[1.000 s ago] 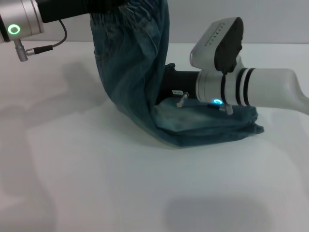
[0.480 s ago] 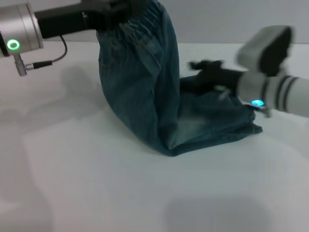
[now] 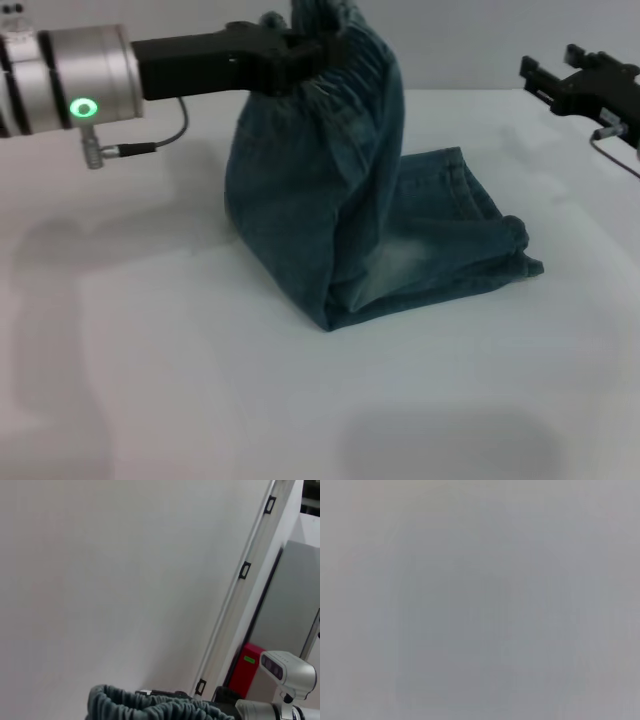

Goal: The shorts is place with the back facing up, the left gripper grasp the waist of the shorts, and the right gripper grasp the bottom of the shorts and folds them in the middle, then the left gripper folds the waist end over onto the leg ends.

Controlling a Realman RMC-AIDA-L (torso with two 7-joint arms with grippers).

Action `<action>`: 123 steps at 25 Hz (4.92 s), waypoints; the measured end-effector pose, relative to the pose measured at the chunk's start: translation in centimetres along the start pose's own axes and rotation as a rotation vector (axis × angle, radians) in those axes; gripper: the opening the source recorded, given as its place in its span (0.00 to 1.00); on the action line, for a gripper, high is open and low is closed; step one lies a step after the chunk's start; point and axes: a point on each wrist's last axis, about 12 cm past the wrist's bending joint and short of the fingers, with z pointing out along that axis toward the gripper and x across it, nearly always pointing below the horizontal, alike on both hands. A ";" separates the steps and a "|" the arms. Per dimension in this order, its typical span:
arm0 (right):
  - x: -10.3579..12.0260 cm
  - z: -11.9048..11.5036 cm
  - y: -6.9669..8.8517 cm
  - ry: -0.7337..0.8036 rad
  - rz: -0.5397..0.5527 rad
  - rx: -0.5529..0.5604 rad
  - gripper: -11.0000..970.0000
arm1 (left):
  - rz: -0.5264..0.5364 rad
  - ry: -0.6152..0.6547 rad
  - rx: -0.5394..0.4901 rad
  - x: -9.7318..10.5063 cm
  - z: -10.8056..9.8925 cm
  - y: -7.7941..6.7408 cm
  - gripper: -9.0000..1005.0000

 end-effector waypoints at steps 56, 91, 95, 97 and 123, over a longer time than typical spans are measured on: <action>-0.9 -2.9 12.6 0.519 -0.185 -1.158 0.67 | -0.042 -0.411 -0.373 5.5 -10.1 1.5 0.84; -2.1 3.9 16.8 0.689 -0.373 -0.915 0.67 | -0.072 -0.444 -0.408 8.6 -11.2 1.0 0.84; -2.3 4.5 16.8 0.664 -0.392 -0.872 0.67 | -0.071 -0.444 -0.409 8.7 -11.2 1.0 0.84; -2.5 5.0 16.7 0.645 -0.400 -0.844 0.67 | -0.070 -0.444 -0.409 8.7 -11.2 1.0 0.84; -3.5 -0.2 10.4 -0.035 -0.190 -0.716 0.67 | -0.097 -0.474 -0.422 10.4 -11.5 0.5 0.84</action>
